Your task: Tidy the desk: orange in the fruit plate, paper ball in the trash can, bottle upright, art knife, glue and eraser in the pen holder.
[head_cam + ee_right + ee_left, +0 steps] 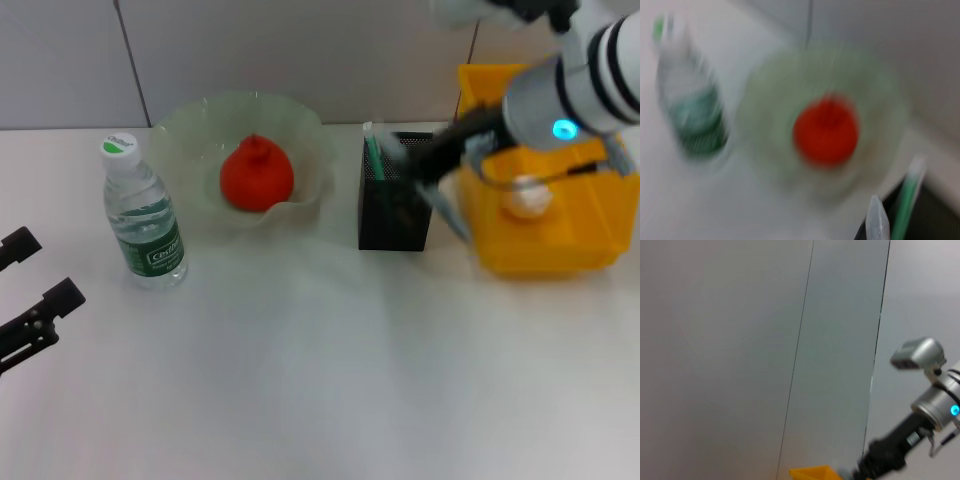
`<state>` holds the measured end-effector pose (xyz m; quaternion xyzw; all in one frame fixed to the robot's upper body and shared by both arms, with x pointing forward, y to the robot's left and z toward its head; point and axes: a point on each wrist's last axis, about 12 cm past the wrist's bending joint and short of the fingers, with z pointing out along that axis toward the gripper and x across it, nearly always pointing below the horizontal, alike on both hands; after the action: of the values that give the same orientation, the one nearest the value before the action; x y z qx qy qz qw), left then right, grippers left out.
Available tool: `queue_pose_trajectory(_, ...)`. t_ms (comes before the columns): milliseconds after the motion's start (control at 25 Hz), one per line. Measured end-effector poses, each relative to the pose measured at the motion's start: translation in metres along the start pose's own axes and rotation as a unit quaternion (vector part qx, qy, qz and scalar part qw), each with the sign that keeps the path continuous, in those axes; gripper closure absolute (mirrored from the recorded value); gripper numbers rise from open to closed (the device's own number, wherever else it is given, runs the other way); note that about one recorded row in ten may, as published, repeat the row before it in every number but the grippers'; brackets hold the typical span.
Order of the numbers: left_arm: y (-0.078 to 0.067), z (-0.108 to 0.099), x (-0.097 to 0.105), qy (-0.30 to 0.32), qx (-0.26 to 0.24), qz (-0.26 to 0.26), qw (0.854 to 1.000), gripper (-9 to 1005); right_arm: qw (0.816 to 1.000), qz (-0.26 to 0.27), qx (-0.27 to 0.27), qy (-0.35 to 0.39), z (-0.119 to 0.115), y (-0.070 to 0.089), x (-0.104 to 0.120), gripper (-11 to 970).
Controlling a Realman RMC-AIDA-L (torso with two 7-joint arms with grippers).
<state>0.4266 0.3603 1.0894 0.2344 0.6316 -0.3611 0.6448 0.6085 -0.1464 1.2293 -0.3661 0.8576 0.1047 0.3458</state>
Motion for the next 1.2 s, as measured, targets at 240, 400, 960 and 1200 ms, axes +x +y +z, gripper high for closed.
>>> queue_pose_trajectory(240, 0.0, 0.002, 0.002, -0.004, -0.001, -0.008, 1.0, 150, 0.993, -0.036, 0.044, -0.108, 0.004, -0.013, -0.011, 822)
queue_pose_trajectory(400, 0.001, 0.002, 0.002, -0.007, -0.003, -0.008, 1.0, 150, 0.987, -0.057, 0.034, -0.147, 0.019, -0.013, -0.008, 822)
queue_pose_trajectory(960, 0.003, 0.007, 0.002, -0.009, -0.005, -0.007, 1.0, 150, 0.981, -0.079, 0.067, -0.165, 0.061, -0.014, 0.033, 824)
queue_pose_trajectory(1200, 0.005, 0.01, 0.001, -0.008, -0.002, -0.005, 1.0, 150, 0.982, -0.065, 0.073, -0.164, 0.067, -0.015, 0.043, 821)
